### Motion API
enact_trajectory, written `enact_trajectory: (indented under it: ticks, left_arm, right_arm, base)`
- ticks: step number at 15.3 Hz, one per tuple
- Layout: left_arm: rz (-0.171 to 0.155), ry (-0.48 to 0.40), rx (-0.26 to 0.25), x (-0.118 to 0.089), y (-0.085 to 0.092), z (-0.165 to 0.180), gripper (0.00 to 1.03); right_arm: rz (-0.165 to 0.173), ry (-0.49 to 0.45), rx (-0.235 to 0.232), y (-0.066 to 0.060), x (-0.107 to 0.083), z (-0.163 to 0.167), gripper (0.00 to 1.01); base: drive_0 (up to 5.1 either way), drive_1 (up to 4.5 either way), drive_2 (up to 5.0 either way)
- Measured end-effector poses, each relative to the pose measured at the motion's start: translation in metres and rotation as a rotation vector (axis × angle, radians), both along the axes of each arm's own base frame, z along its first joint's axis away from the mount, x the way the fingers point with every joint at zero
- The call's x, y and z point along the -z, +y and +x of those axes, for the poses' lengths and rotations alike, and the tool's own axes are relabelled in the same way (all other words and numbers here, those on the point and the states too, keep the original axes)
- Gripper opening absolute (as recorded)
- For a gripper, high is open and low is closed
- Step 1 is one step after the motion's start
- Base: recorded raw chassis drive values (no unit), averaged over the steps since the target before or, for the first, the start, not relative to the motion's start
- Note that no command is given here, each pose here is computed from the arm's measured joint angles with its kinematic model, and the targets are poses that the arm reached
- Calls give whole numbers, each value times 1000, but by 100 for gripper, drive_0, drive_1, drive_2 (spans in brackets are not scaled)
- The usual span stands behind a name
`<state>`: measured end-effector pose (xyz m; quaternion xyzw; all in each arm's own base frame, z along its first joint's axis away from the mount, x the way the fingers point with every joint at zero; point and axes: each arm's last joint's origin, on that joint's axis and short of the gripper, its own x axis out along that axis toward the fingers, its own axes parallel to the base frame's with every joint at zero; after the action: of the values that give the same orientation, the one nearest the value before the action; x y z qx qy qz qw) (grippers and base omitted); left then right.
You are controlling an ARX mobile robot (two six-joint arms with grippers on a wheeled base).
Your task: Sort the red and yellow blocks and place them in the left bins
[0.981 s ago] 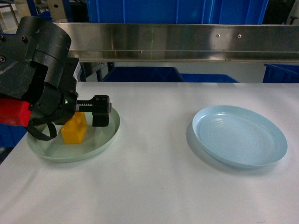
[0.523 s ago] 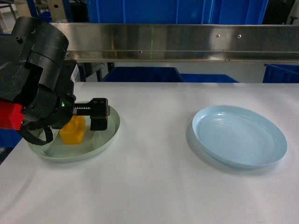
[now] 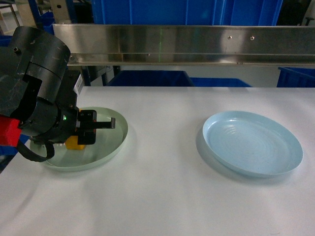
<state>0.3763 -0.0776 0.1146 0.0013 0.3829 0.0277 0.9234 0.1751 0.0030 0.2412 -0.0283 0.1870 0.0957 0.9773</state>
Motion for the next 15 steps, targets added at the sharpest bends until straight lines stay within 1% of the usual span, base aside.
enact_trajectory:
  ticks: [1,2,3,4,5,6,7,8,10,11,12,13,14,15]
  left_arm:
    - [0,-17,1,0,1,-1,29]
    - [7,-35,5,0,5,-4,29]
    - [26,-78,-5,-6,15,-8,29]
    - [26,-147,-24,-21,25,-9,29]
    - [17,-235,-45,-46,37,-9,28]
    - [2,-361,-64,-79,51,-14,28]
    - [3,-447,-84,-101,62,-23,28]
    - [3,-494,-105,-120,73,-39,28]
    - [-20,-497,-89,-137,84,-78,28]
    - [-41,-482,-73,-147,91,-105,28]
    - [-53,-488,-69,-157,95,-127,28]
    - [-62,-505,-66,-164,98,-143,28]
    - [-85,-525,-71,-170,101,-154,28]
    - [-91,-551,-78,-173,104,-156,28]
  right_arm:
    - [0,0,0,0,0,0,29]
    - [0,0,0,0,0,0,29]
    - [0,0,0,0,0,0,29]
    - [0,0,0,0,0,0,29]
    - [0,0,0,0,0,0,29]
    - [0,0,0,0,0,0,29]
    - [0,0,0,0,0,0,29]
    - [0,0,0,0,0,0,29]
    - [0,0,0,0,0,0,29]
    - [0,0,0,0,0,0,29]
    - [0,0,0,0,0,0,29]
    - [0,0,0,0,0,0,29]
    - [0,0,0,0,0,0,29]
    - [0,0,0,0,0,0,29]
  base:
    - [0,0,0]
    - [0,0,0]
    - [0,0,0]
    - [0,0,0]
    - [0,0,0]
    - [0,0,0]
    - [0,0,0]
    - [0,0,0]
    - [0,0,0]
    - [0,0,0]
    - [0,0,0]
    - [0,0,0]
    - [0,0,0]
    - [0,0,0]
